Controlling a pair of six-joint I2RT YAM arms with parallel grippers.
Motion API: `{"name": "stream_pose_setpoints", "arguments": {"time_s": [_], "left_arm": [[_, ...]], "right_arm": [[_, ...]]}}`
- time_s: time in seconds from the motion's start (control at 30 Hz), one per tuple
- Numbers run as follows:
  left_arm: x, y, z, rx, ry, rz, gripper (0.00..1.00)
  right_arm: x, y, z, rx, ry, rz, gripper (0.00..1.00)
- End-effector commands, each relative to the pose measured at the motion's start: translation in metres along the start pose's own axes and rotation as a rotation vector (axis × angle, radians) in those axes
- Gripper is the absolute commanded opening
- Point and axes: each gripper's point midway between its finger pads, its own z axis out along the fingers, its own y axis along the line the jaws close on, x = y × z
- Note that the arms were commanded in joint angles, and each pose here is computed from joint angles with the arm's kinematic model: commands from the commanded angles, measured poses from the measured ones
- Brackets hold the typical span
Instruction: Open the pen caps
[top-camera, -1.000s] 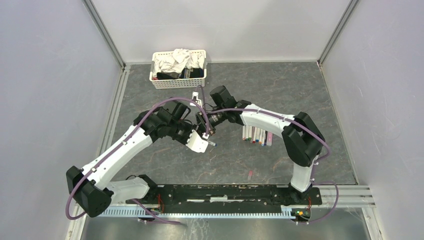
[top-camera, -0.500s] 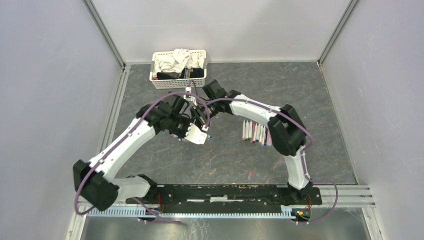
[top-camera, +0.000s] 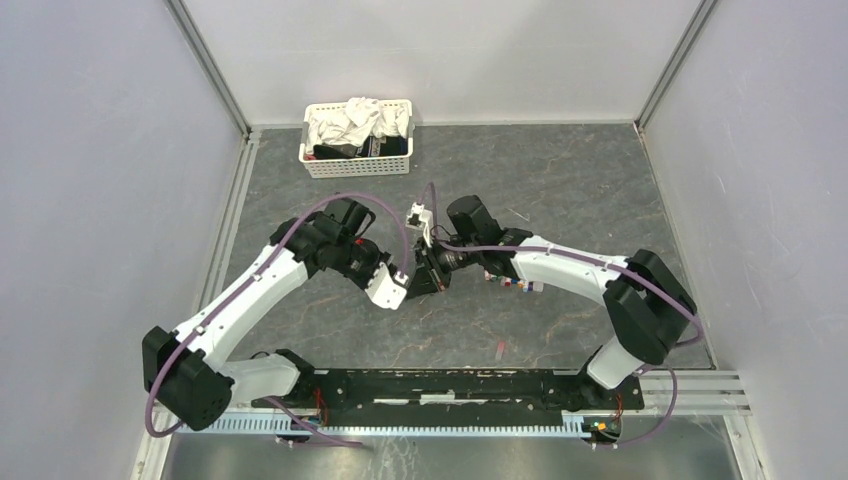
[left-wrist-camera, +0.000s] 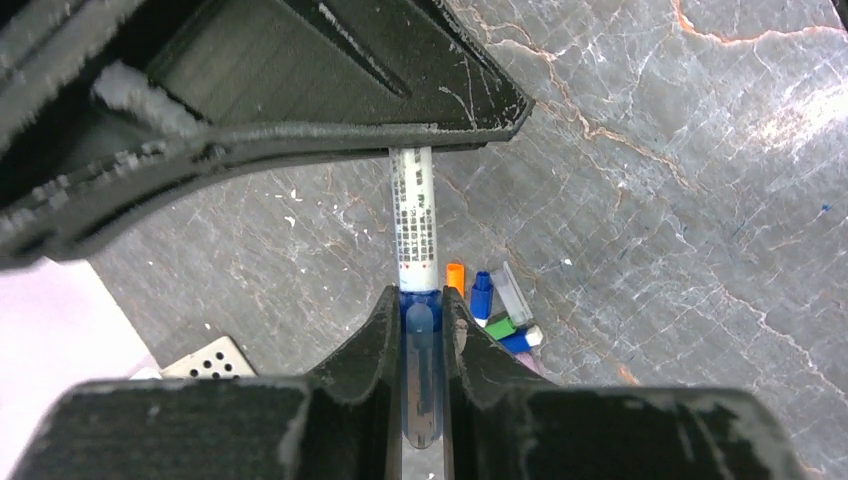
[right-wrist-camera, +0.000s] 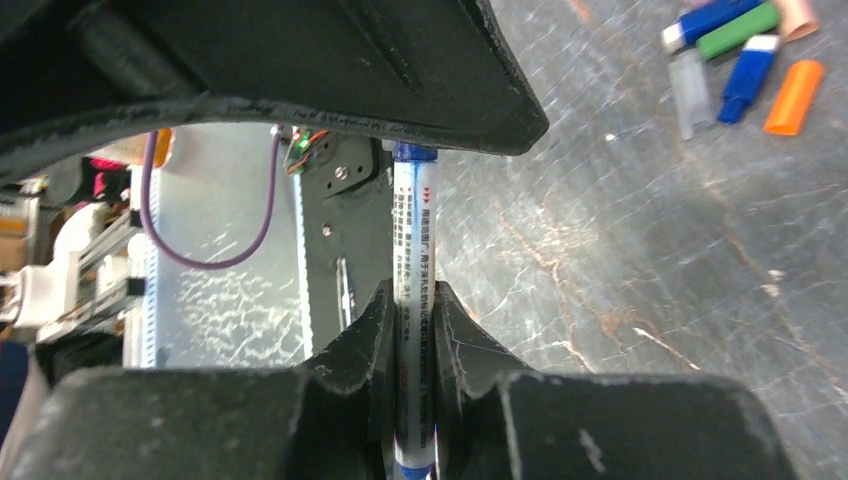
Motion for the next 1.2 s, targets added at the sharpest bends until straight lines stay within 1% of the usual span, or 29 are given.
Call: {"name": "stream_pose_setpoints", "arguments": {"time_s": [0.0, 0.03, 0.07, 0.17, 0.23, 0.37, 0.43, 0.5, 0.63, 0.7, 0.73, 0.83, 0.9, 1.0, 1.07, 1.1, 1.13, 1.17], "left_arm": [[0.033, -0.007, -0.031, 0.0, 0.298, 0.058, 0.02], [0.023, -0.005, -0.029, -0.004, 0.269, 0.064, 0.02], [0.014, -0.003, -0.026, -0.01, 0.237, 0.069, 0.02], [-0.008, 0.0, -0.021, -0.021, 0.15, 0.09, 0.02], [-0.016, 0.001, -0.018, -0.027, 0.121, 0.091, 0.02], [-0.023, 0.003, -0.014, -0.027, 0.101, 0.073, 0.02], [-0.024, 0.003, -0.013, -0.021, 0.094, 0.063, 0.02], [-0.025, 0.004, -0.012, -0.024, 0.091, 0.045, 0.02], [-0.022, 0.007, -0.011, -0.033, 0.103, 0.034, 0.02], [-0.02, 0.008, -0.01, -0.043, 0.11, 0.034, 0.02], [-0.018, 0.008, -0.009, -0.038, 0.118, 0.038, 0.02], [-0.011, 0.006, -0.004, -0.027, 0.141, 0.021, 0.02], [-0.012, 0.006, 0.001, -0.016, 0.134, 0.026, 0.02], [-0.027, 0.022, 0.012, -0.049, 0.098, 0.082, 0.02], [-0.041, 0.034, 0.022, -0.046, 0.087, 0.129, 0.02], [-0.042, 0.041, 0.025, -0.035, 0.106, 0.136, 0.02], [-0.033, 0.046, 0.02, -0.032, 0.166, 0.125, 0.02], [-0.008, 0.05, 0.003, -0.035, 0.249, 0.095, 0.02]], "right_arm": [[0.044, 0.016, -0.01, -0.093, 0.212, 0.219, 0.2], [0.032, 0.018, -0.007, -0.11, 0.192, 0.209, 0.34], [0.018, 0.023, -0.003, -0.139, 0.164, 0.205, 0.39], [-0.015, 0.036, 0.005, -0.21, 0.109, 0.189, 0.46], [-0.029, 0.041, 0.011, -0.24, 0.089, 0.179, 0.49], [-0.047, 0.048, 0.023, -0.278, 0.067, 0.19, 0.5], [-0.054, 0.045, 0.028, -0.286, 0.049, 0.18, 0.46], [-0.056, 0.043, 0.032, -0.285, 0.051, 0.185, 0.39], [-0.057, 0.042, 0.035, -0.284, 0.052, 0.194, 0.13], [-0.058, 0.042, 0.034, -0.278, 0.053, 0.194, 0.03], [-0.059, 0.042, 0.035, -0.275, 0.051, 0.191, 0.0], [-0.071, 0.043, 0.035, -0.275, 0.039, 0.169, 0.0], [-0.08, 0.042, 0.04, -0.277, 0.046, 0.179, 0.0], [-0.11, 0.032, 0.056, -0.277, 0.034, 0.177, 0.0], [-0.131, 0.014, 0.078, -0.268, 0.035, 0.19, 0.0], [-0.132, -0.008, 0.086, -0.202, 0.062, 0.185, 0.0], [-0.095, -0.033, 0.079, -0.09, 0.2, 0.218, 0.0], [-0.04, -0.04, 0.055, 0.005, 0.38, 0.197, 0.0]]}}
